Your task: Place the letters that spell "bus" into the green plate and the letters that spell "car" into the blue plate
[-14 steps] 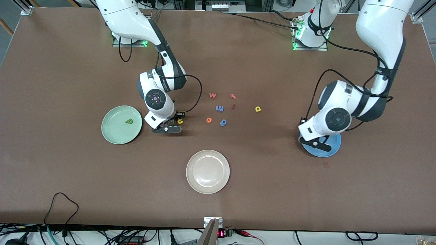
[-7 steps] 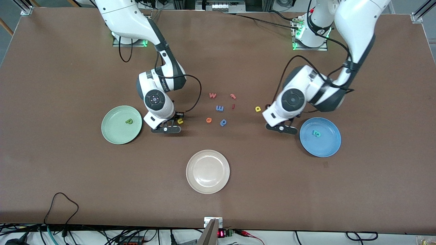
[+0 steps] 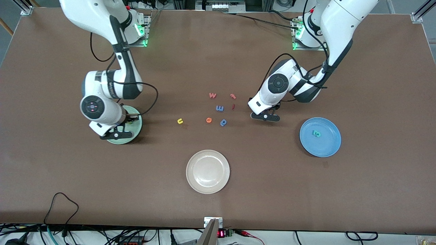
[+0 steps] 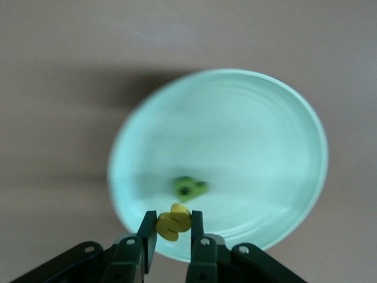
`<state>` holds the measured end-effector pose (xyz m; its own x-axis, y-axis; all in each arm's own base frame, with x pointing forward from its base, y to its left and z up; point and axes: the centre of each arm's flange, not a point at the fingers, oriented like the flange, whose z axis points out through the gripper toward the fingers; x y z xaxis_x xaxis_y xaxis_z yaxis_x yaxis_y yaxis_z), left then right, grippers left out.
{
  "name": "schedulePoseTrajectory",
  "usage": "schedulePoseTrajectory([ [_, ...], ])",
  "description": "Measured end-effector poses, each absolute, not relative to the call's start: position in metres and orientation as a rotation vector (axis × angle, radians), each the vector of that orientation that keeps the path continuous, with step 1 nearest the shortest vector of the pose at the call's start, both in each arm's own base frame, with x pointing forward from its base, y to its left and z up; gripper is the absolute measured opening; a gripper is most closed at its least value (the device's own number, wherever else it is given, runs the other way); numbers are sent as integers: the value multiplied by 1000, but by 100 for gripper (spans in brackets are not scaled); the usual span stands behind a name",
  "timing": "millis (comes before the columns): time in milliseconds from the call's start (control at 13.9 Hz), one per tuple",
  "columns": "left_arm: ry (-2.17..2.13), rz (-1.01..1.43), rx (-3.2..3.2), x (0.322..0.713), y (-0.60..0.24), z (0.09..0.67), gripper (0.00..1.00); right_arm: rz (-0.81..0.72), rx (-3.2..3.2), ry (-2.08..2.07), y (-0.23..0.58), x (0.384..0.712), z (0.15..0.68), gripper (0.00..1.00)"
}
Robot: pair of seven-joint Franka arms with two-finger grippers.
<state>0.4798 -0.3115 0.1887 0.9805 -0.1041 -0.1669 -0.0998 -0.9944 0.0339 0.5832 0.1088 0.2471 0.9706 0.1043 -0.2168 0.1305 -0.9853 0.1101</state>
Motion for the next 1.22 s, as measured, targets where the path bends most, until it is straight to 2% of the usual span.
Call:
schedulePoseTrajectory([
  [72, -154, -260, 3093, 480, -312, 186, 68, -306, 2992, 194, 97, 581, 241, 27],
  [143, -150, -258, 3085, 480, -313, 183, 68, -285, 2992, 198, 87, 578, 234, 27],
  [215, -148, -262, 3080, 479, -314, 179, 63, -270, 2991, 199, 79, 577, 229, 27],
  [287, -148, -266, 3076, 478, -314, 176, 62, -260, 2988, 196, 74, 576, 224, 27],
  [430, -180, -253, 3085, 478, -315, 174, 59, -245, 2982, 187, 70, 577, 218, 41],
  [502, -212, -239, 3096, 477, -315, 172, 52, -238, 2984, 185, 72, 577, 218, 52],
  [646, -250, -220, 3109, 476, -316, 170, 52, -204, 2994, 156, 92, 579, 226, 73],
  [717, -257, -215, 3111, 477, -316, 171, 44, -183, 3006, 136, 110, 578, 230, 85],
  [789, -260, -209, 3113, 477, -316, 172, 32, -161, 3034, 99, 137, 575, 235, 96],
  [861, -262, -207, 3113, 477, -316, 172, 31, -141, 3070, 51, 169, 571, 239, 100],
  [932, -261, -204, 3113, 478, -316, 173, 31, -123, 3094, 17, 201, 567, 242, 100],
  [1004, -257, -194, 3114, 481, -315, 175, 31, -107, 3104, -2, 227, 562, 245, 93],
  [1076, -250, -178, 3119, 487, -312, 180, 31, -97, 3110, -17, 247, 558, 244, 79],
  [1148, -248, -174, 3142, 497, -304, 192, 31, -98, 3127, -32, 262, 555, 239, 70],
  [1219, -271, -195, 3180, 511, -289, 208, 31, -113, 3153, -65, 275, 552, 232, 67],
])
